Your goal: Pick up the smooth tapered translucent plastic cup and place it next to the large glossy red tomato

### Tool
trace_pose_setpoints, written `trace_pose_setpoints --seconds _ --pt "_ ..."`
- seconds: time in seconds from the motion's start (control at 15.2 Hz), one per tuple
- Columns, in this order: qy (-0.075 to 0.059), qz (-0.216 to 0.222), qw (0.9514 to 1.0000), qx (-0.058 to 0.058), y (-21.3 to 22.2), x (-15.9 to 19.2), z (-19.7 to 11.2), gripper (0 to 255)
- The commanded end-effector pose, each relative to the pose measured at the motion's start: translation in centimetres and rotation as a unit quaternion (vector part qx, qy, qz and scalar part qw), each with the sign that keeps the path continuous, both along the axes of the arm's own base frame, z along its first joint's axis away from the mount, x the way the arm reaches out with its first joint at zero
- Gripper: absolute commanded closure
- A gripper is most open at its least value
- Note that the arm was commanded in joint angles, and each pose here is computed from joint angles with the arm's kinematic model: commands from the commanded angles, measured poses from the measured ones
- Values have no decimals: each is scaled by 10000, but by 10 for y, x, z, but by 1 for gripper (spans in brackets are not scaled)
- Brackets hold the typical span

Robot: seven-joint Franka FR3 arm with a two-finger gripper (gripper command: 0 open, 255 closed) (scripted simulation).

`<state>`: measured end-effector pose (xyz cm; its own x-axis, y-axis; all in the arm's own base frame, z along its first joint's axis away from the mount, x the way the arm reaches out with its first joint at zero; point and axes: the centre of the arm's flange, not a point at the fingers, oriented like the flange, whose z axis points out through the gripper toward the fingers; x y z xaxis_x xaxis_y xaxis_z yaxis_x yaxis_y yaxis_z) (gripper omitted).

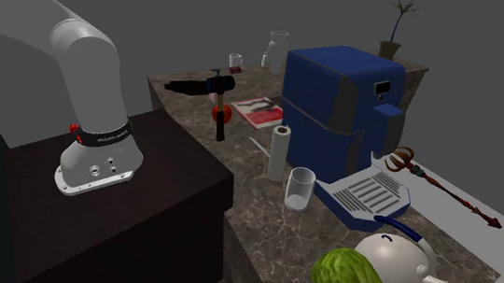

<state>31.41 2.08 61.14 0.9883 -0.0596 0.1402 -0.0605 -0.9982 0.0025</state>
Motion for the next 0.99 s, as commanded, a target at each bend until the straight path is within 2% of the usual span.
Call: trace_pose_setpoints --seconds 0.0,0.92 --pt "0 0 10000 0 0 0 0 0" --pt "164 322 9993 -74 -125 28 -133 0"
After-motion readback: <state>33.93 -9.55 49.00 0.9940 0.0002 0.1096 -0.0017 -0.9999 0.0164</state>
